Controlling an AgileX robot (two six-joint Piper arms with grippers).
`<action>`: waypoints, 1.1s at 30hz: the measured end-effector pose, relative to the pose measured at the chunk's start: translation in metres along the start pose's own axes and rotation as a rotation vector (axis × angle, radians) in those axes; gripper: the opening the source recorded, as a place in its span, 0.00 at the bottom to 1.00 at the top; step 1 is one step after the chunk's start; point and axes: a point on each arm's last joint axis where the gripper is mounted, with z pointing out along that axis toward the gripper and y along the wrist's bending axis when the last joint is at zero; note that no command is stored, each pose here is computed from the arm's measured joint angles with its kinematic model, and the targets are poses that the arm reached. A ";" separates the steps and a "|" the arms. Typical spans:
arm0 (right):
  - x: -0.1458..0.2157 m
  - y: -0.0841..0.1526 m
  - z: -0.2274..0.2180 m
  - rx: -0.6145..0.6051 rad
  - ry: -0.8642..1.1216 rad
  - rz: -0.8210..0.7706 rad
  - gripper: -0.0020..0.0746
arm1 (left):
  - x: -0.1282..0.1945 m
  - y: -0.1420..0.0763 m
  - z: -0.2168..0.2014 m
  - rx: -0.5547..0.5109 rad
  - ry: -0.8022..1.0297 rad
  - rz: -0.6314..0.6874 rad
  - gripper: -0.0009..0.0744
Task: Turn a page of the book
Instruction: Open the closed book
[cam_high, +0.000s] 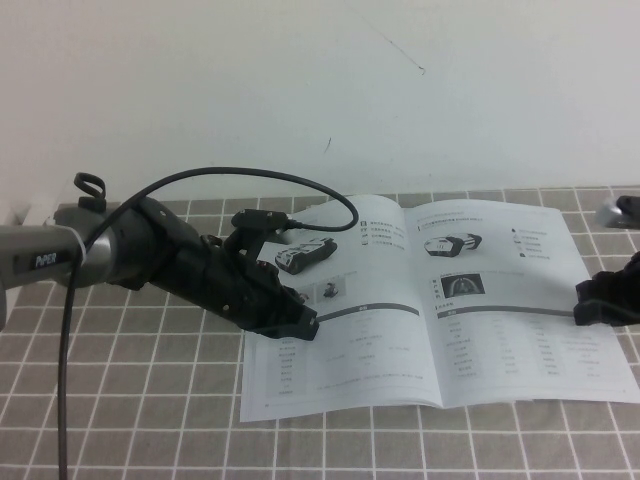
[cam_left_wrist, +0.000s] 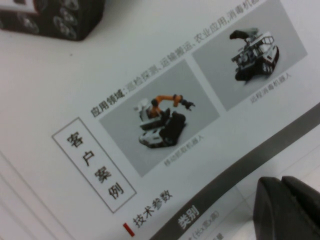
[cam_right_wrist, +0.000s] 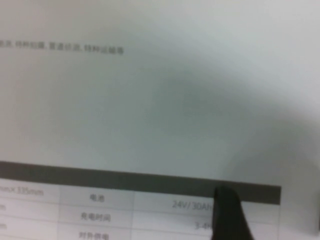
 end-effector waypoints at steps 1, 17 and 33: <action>-0.001 0.001 -0.001 -0.004 -0.006 0.002 0.51 | -0.001 0.000 0.000 0.000 -0.001 0.001 0.01; -0.024 0.034 -0.038 -0.273 -0.238 -0.023 0.51 | 0.000 0.000 0.000 0.000 -0.001 -0.003 0.01; -0.033 0.085 -0.059 -0.731 -0.424 -0.144 0.51 | 0.000 0.000 0.000 0.000 -0.001 0.001 0.01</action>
